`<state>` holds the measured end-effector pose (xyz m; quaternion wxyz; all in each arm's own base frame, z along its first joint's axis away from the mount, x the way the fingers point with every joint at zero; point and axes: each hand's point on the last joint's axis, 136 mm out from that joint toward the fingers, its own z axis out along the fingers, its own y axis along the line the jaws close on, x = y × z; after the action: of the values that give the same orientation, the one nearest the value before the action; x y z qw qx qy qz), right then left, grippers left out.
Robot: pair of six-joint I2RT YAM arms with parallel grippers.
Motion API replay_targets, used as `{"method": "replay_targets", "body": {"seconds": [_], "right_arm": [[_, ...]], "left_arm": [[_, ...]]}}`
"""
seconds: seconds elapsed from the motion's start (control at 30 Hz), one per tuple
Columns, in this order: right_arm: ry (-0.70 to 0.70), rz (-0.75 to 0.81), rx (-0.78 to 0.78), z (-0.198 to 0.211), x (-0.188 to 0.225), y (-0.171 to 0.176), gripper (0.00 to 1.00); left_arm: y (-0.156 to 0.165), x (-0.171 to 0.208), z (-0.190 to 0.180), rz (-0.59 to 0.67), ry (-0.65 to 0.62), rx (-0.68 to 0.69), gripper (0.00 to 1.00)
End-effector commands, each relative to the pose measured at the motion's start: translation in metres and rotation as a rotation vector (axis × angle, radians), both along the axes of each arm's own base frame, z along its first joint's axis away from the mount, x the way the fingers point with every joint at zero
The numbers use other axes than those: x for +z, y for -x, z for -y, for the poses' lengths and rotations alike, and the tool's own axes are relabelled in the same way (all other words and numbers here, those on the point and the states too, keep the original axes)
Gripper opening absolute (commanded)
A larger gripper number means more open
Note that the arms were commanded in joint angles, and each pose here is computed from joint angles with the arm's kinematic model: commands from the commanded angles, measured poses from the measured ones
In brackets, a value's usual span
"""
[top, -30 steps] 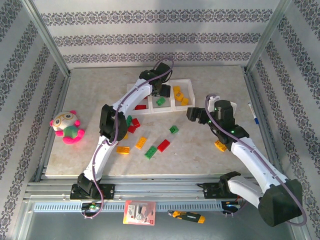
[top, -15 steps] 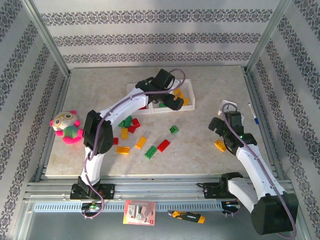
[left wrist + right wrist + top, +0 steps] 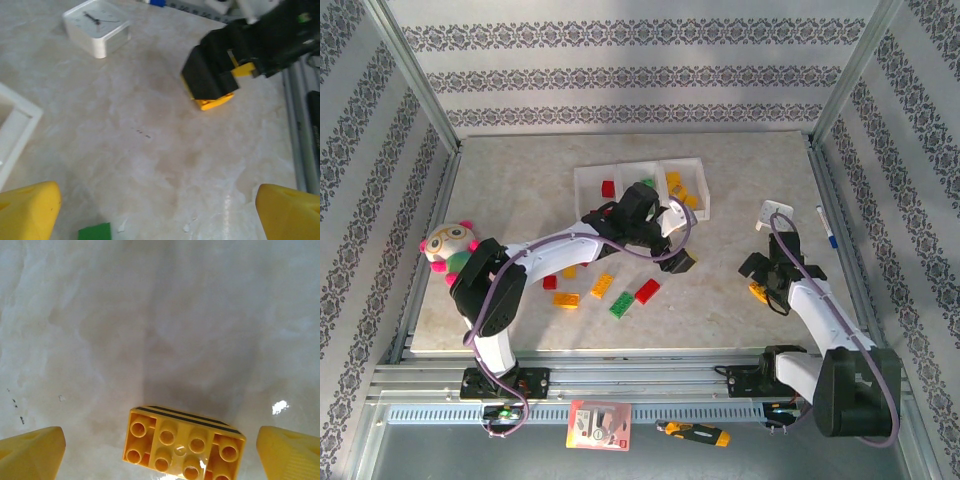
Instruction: Sort the legos into containers by color
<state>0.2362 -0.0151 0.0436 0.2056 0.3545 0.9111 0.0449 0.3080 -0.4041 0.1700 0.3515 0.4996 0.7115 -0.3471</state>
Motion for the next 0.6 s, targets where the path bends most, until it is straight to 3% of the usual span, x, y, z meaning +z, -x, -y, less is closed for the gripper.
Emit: {"method": "replay_targets", "body": {"seconds": [0.0,0.27,0.3,0.57], "right_arm": [[-0.032,0.006,-0.011,-0.002,-0.007,-0.004,0.97],[-0.058,-0.061,-0.046,-0.002,-0.029,0.0,0.91],[-0.064,-0.072,-0.048,-0.003,-0.031,0.0,0.86],[-0.074,-0.088,-0.039,-0.005,-0.034,0.002,0.73]], "left_arm": [[0.019,0.035,0.012,0.105,0.113,-0.131,0.99],[0.025,0.032,0.012,0.119,0.114,-0.171,0.99],[0.025,0.032,0.012,0.118,0.117,-0.172,0.99],[0.024,0.03,0.012,0.122,0.116,-0.17,0.99]]}}
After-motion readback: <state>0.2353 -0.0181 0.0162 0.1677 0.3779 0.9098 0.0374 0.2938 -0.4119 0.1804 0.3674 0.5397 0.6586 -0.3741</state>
